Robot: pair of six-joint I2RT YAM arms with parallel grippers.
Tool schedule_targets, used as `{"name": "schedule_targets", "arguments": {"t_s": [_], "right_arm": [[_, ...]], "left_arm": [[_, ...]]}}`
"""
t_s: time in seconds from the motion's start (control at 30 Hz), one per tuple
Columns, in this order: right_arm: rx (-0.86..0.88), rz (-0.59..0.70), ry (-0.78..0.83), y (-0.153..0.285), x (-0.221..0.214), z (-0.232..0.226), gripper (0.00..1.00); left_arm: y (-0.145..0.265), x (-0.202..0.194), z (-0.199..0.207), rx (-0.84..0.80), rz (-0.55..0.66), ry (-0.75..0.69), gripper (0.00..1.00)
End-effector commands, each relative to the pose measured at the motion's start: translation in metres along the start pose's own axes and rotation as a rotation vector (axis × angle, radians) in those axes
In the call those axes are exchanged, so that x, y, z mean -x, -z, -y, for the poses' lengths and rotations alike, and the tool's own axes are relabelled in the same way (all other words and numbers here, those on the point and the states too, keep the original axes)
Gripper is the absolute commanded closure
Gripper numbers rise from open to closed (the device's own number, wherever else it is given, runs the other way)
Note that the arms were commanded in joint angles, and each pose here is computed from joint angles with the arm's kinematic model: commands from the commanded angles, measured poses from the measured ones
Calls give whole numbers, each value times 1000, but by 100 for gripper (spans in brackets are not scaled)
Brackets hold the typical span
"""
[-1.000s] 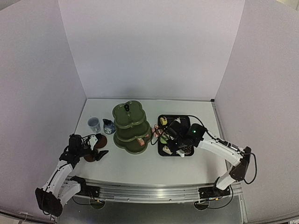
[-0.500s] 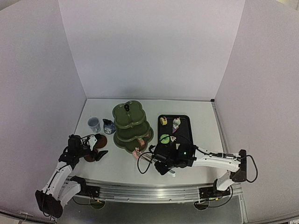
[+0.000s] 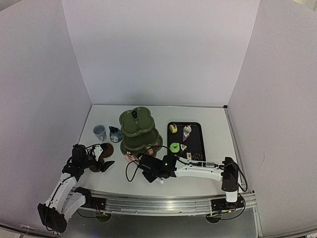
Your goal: Serve the afternoon tea
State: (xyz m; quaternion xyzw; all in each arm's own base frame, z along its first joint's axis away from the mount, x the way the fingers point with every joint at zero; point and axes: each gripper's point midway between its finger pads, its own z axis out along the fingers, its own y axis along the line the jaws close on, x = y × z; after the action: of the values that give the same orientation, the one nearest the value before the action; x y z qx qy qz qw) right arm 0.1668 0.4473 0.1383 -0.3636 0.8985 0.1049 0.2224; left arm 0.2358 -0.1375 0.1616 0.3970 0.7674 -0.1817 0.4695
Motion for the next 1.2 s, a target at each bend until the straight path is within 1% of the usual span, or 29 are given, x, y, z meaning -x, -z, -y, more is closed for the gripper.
{"name": "schedule_targets", "arguments": {"t_s": [0.0,0.27,0.5,0.63,0.9,1.17], "right_arm": [[-42,122,-30,-7,40,-4,100],[-123,137,-90,-41,52,4,100],[-177,179,-165,-52,65,19,100],[-195,178,-197,-59,65,26,100],[-207,176,-218,-56,63,36,100],[-181,133,-237,-37,37,43,100]], "left_arm": [[0,1,3,-14,12,-27,6],[-3,-4,8,-38,9,-60,6],[-5,-8,10,-48,3,-75,6],[-7,-11,11,-56,1,-72,6],[-9,-12,10,-62,-1,-76,6],[-9,-14,10,-59,-6,-75,6]]}}
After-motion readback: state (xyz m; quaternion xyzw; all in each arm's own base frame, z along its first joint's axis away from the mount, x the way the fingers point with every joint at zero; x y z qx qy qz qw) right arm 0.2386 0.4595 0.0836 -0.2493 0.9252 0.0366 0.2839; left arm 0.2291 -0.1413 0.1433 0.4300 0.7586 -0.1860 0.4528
